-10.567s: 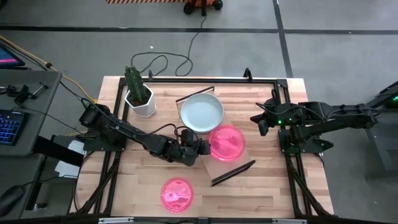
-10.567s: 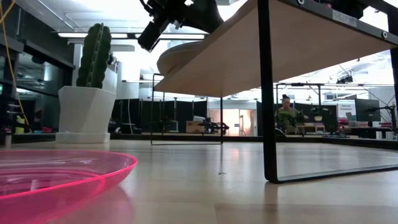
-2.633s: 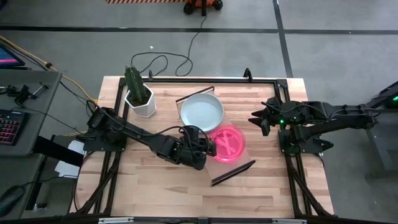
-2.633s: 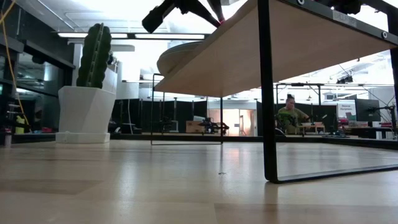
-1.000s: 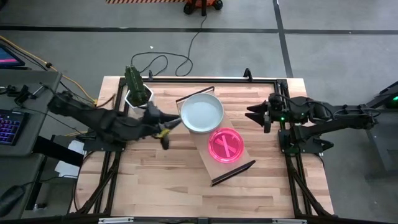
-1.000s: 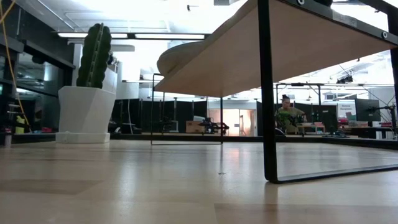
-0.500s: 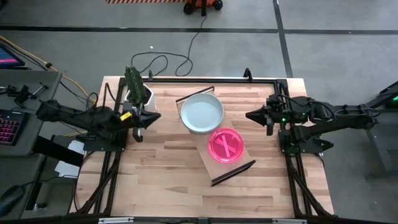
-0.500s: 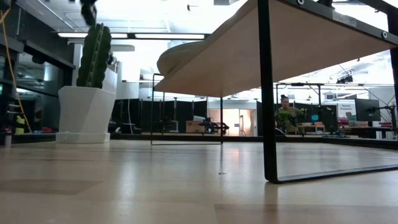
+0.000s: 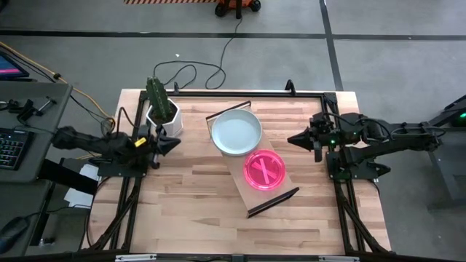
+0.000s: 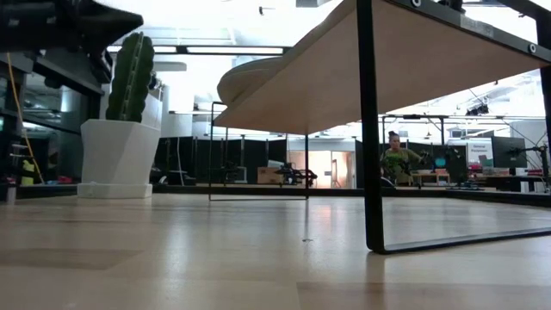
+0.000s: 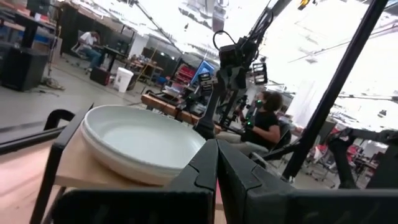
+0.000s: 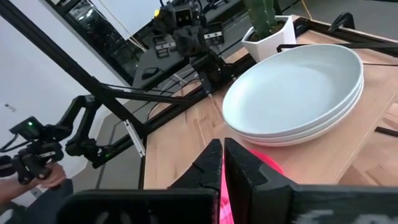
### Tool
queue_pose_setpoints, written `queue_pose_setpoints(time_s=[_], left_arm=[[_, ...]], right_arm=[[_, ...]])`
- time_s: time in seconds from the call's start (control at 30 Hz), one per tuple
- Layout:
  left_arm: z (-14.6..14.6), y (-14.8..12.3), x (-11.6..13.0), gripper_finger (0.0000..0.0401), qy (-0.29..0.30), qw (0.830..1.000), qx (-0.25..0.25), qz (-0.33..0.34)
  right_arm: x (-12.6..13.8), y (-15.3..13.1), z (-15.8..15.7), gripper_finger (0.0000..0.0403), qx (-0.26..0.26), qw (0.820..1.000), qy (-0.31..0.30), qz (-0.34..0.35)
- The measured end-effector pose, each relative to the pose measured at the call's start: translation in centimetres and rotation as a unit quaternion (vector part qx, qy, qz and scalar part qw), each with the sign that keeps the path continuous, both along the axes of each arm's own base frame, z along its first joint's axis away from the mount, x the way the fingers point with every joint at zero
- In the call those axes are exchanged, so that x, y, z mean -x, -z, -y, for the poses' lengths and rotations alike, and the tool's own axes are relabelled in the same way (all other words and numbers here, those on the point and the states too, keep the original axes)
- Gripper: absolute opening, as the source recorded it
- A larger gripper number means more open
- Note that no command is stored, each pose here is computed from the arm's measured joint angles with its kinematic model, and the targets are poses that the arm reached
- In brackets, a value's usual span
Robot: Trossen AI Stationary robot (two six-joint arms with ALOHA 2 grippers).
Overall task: Place and stack plates onto a shelf
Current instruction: Return to Home Position
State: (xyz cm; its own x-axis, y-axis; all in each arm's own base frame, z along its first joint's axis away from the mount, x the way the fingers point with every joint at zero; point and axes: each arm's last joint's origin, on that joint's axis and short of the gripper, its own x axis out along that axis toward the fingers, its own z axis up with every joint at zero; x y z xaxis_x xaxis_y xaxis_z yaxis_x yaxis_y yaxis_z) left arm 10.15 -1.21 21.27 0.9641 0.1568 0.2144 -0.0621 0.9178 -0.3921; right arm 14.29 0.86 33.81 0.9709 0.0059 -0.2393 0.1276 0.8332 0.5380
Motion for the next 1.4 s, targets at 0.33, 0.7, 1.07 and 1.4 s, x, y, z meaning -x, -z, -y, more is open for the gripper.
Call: queue_pose_setpoints(time_s=[0.33, 0.7, 1.07, 1.4], left_arm=[[-0.5, 2.7, 0.4, 0.0, -0.018, 1.0, -0.015, -0.02], [-0.8, 2.5, 0.7, 0.0, 0.001, 1.0, -0.015, -0.002], [-0.8, 2.5, 0.6, 0.0, 0.001, 1.0, -0.015, -0.004], [-0.8, 2.5, 0.6, 0.0, 0.001, 1.0, -0.015, -0.004]], right_arm=[[0.6, 0.2, -0.1, 0.0, -0.025, 1.0, -0.011, -0.013], [3.4, 0.4, 0.0, 0.0, 0.001, 0.999, -0.037, -0.03], [6.0, 6.2, 0.1, 0.0, 0.044, 0.993, -0.063, 0.091], [7.1, 10.1, 0.6, 0.0, 0.122, 0.977, -0.04, 0.173]])
